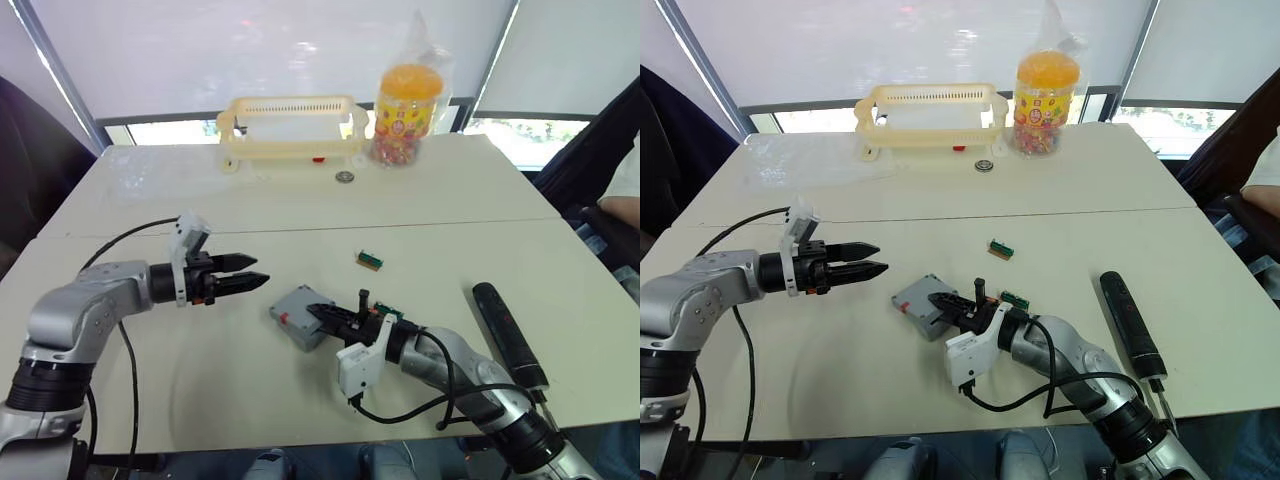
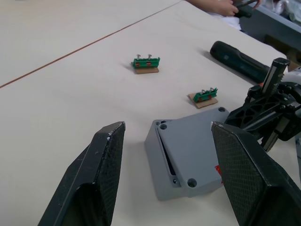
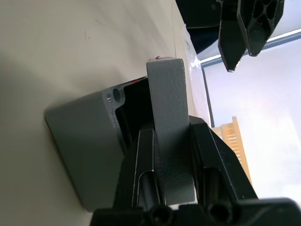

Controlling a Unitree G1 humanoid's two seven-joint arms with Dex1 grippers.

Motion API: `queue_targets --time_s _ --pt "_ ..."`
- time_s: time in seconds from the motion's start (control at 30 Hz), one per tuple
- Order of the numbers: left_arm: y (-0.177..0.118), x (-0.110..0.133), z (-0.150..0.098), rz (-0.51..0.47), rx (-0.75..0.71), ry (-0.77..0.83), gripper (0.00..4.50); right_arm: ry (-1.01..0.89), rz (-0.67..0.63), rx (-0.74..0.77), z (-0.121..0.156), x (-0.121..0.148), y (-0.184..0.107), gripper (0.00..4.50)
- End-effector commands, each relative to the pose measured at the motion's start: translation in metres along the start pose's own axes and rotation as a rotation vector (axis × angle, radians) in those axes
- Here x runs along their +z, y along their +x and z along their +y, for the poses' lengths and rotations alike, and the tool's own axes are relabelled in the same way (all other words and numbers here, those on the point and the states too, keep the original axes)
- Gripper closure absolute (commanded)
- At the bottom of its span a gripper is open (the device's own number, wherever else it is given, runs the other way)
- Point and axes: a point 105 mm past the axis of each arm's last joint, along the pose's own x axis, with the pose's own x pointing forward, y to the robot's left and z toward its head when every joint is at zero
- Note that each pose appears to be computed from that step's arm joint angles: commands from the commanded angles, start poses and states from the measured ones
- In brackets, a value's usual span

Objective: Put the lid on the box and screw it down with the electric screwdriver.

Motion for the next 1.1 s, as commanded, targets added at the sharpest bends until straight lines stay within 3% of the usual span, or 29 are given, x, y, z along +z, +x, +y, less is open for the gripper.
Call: queue_targets --time_s 0.03,0.37,0.53,1.1 --pt "-0.002 0.008 -0.001 -0.026 0.000 0.032 1.54 -0.022 0.004 -0.099 -0.022 0.001 -0.003 4.26" --pt "-0.002 0.007 0.000 -0.032 0.004 0.023 1.54 -0.013 -0.025 -0.154 -0.030 0.005 -0.005 4.26" --pt "-0.002 0.006 -0.001 -0.035 0.008 0.021 1.54 -0.034 0.051 -0.139 -0.029 -0.008 -0.003 4.26" --pt "0.000 0.011 0.007 -0.044 0.022 0.030 1.54 -0.011 0.081 -0.069 -0.012 -0.005 0.005 4.26"
